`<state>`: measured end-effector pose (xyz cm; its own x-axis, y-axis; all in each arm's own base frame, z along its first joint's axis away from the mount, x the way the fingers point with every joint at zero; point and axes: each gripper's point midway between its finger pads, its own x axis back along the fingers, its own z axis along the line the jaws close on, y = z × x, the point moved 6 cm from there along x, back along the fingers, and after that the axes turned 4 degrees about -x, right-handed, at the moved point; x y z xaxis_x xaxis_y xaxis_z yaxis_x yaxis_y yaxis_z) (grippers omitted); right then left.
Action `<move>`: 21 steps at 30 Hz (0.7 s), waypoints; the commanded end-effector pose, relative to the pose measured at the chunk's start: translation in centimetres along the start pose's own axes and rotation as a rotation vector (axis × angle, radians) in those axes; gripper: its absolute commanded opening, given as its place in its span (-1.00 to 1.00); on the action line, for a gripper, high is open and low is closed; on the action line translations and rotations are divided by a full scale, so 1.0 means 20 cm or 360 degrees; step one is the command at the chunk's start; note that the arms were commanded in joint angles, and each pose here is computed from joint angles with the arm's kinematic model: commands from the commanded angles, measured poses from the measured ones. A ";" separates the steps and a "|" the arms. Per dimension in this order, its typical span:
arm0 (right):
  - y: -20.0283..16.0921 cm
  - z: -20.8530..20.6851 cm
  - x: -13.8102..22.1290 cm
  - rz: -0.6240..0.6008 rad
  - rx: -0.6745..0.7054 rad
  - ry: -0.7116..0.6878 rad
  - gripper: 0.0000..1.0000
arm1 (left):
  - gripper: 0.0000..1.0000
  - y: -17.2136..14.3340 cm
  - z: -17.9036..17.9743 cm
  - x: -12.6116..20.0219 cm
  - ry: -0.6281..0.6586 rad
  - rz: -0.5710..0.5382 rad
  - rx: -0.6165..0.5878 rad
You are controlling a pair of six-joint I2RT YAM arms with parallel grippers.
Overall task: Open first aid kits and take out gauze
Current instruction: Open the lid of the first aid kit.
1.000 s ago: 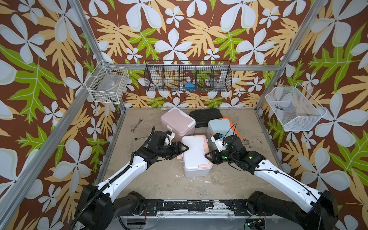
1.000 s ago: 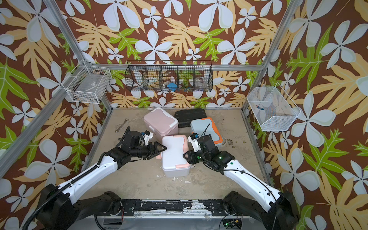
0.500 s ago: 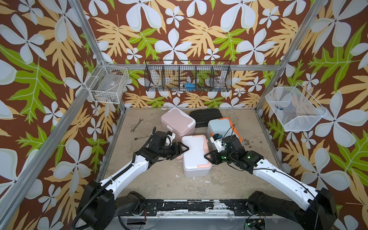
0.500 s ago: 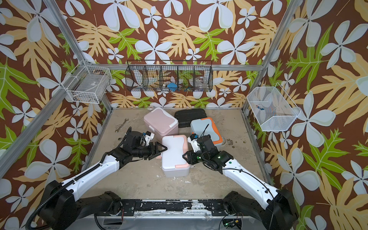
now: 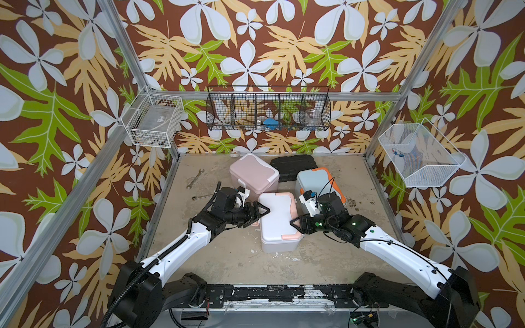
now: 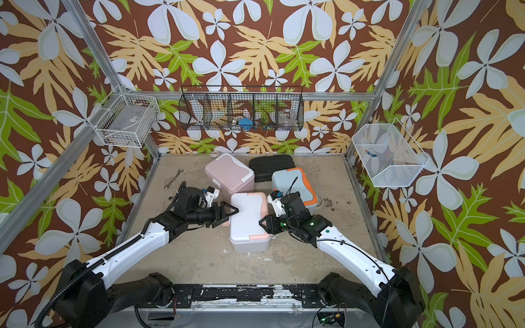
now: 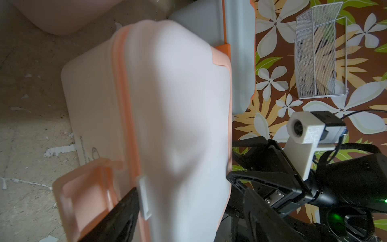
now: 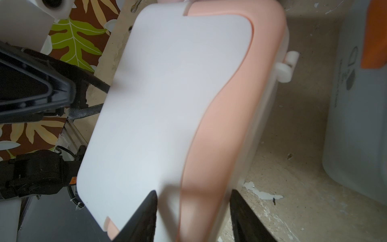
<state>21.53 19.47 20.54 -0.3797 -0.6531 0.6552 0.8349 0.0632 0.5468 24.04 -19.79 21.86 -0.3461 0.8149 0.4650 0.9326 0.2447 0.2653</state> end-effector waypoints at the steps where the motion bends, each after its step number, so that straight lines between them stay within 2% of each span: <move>1: 0.02 0.05 0.01 -0.0020 0.0010 0.0092 0.19 | 0.57 0.03 -0.16 0.04 -0.0235 0.0008 -0.0057; 3: 0.04 0.05 0.03 -0.0050 0.0010 0.0060 0.29 | 0.58 0.03 -0.20 0.06 -0.0265 0.0002 -0.0068; 7: 0.07 0.05 0.09 -0.0121 0.0010 -0.0009 0.63 | 0.58 0.05 -0.25 0.08 -0.0314 -0.0002 -0.0083; 11: 0.10 0.06 0.15 -0.0193 0.0025 -0.0041 0.84 | 0.58 0.06 -0.29 0.08 -0.0357 0.0010 -0.0090; 21: 0.16 0.14 0.35 -0.0363 0.0083 -0.0036 0.96 | 0.58 0.11 -0.50 0.04 -0.0453 0.0025 -0.0169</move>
<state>20.58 17.68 27.65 -0.5349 -0.6589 0.5289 0.7267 -0.0394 0.6859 24.49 -23.16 29.59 -0.2761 0.9235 0.2662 0.9299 0.1867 0.3169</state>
